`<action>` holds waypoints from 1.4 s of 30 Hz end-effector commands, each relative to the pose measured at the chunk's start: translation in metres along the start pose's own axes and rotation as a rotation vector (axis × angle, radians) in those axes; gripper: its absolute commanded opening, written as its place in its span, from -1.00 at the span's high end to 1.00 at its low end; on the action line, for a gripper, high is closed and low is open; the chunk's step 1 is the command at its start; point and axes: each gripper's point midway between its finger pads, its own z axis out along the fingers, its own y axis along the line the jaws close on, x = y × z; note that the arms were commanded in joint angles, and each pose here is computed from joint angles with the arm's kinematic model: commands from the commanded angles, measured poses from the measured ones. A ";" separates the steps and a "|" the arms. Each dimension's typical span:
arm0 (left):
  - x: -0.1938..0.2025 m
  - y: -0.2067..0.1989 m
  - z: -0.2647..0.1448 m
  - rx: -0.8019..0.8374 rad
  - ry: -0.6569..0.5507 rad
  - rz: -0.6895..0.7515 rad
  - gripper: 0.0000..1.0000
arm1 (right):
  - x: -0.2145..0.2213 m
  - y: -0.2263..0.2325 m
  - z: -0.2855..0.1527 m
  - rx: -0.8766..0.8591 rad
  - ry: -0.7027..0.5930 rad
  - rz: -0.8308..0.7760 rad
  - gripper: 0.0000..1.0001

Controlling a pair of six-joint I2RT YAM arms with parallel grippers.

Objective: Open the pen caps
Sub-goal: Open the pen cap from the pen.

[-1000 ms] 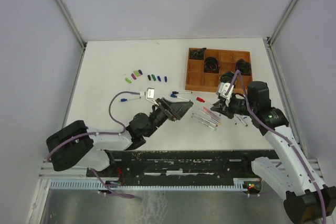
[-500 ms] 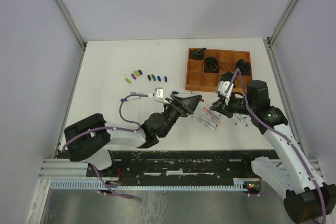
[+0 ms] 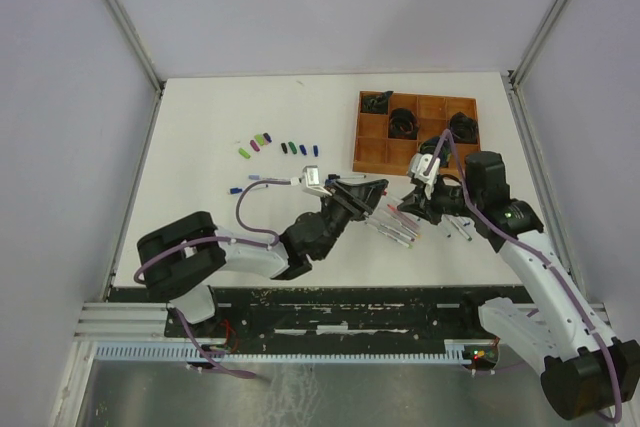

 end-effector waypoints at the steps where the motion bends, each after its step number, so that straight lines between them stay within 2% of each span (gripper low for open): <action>1: -0.001 -0.019 0.007 0.038 -0.023 -0.075 0.01 | -0.013 -0.005 -0.001 0.013 -0.023 -0.028 0.97; 13: 0.004 -0.017 0.011 0.017 -0.009 -0.101 0.30 | -0.009 -0.006 0.003 0.008 -0.003 -0.020 0.97; 14: 0.004 -0.017 0.011 0.018 -0.009 -0.105 0.37 | -0.008 -0.005 0.004 0.007 0.000 -0.019 0.97; 16: 0.003 -0.017 0.012 0.014 -0.014 -0.111 0.78 | -0.007 -0.005 0.004 0.005 0.005 -0.018 0.97; 17: 0.002 -0.016 0.012 0.008 -0.018 -0.108 0.92 | -0.007 -0.005 0.004 0.002 0.009 -0.018 0.97; 20: -0.012 -0.013 0.012 -0.014 -0.062 -0.095 0.94 | -0.006 -0.003 0.004 -0.008 0.022 -0.023 0.97; 22: -0.040 -0.008 0.016 -0.031 -0.114 -0.102 0.94 | -0.004 0.000 0.002 -0.033 0.037 -0.038 0.97; 29: -0.201 0.007 0.015 -0.134 -0.398 -0.121 0.94 | -0.005 0.005 0.000 -0.062 0.052 -0.050 0.97; 33: -0.247 -0.005 0.005 -0.154 -0.485 -0.099 0.94 | -0.004 0.007 0.002 -0.080 0.061 -0.047 0.97; 35: -0.251 -0.004 0.005 -0.191 -0.463 -0.031 0.94 | -0.007 0.000 0.001 -0.035 0.056 -0.032 0.97; 37: -0.242 0.006 0.012 -0.276 -0.366 0.093 0.95 | -0.010 -0.010 -0.004 0.024 0.046 -0.001 0.97; 40: -0.228 0.039 0.020 -0.429 -0.204 0.283 0.95 | -0.021 -0.022 -0.018 0.092 0.026 0.050 0.97; 41: -0.226 0.058 0.022 -0.499 -0.178 0.300 0.95 | -0.024 -0.024 -0.021 0.105 0.024 0.066 0.97; 42: -0.219 0.070 0.026 -0.535 -0.096 0.349 0.95 | -0.025 -0.026 -0.024 0.117 0.024 0.077 0.97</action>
